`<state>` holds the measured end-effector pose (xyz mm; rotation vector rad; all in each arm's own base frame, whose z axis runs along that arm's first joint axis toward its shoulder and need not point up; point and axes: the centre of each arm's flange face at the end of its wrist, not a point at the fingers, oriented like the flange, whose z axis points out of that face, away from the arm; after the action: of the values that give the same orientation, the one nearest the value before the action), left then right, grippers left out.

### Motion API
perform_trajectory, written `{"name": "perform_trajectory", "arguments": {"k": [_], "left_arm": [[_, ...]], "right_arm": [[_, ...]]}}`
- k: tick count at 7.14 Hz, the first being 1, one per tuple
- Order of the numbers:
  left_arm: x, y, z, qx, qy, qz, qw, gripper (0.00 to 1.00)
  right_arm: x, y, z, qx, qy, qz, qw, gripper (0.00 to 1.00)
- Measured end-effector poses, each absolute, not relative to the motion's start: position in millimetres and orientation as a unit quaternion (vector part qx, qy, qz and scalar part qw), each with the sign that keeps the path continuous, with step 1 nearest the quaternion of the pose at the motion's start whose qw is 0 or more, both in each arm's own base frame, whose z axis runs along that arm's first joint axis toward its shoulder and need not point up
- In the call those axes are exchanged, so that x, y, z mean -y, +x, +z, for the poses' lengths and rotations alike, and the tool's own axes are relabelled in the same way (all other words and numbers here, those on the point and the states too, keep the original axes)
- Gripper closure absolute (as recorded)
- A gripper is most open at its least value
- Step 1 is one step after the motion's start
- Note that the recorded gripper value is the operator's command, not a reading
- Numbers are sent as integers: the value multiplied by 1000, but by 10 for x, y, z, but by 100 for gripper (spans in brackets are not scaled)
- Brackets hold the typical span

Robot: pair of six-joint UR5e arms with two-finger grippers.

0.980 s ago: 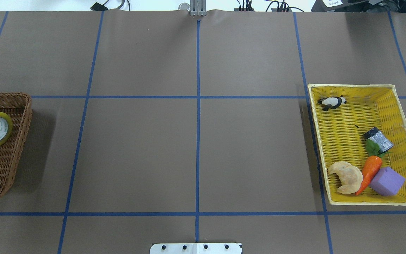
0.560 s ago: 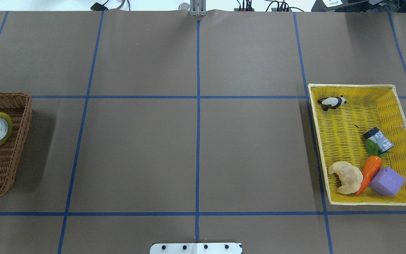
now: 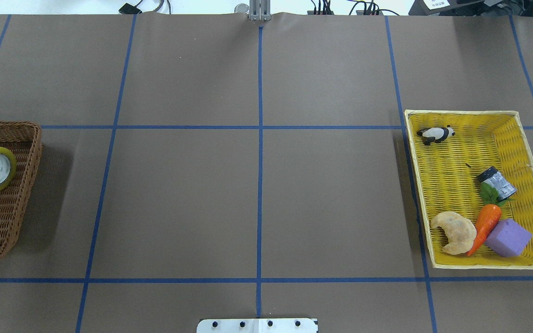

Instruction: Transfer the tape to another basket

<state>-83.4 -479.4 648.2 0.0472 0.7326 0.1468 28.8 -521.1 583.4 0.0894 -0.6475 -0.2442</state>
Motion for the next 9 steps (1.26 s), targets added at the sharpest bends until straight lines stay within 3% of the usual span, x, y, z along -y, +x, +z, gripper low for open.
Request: {"name": "perform_trajectory", "arguments": {"k": [9], "left_arm": [[4770,-846,6500,-354,21,70,932,1]], "right_arm": [[5151,297,5902,318,38,-116,940,0]]}}
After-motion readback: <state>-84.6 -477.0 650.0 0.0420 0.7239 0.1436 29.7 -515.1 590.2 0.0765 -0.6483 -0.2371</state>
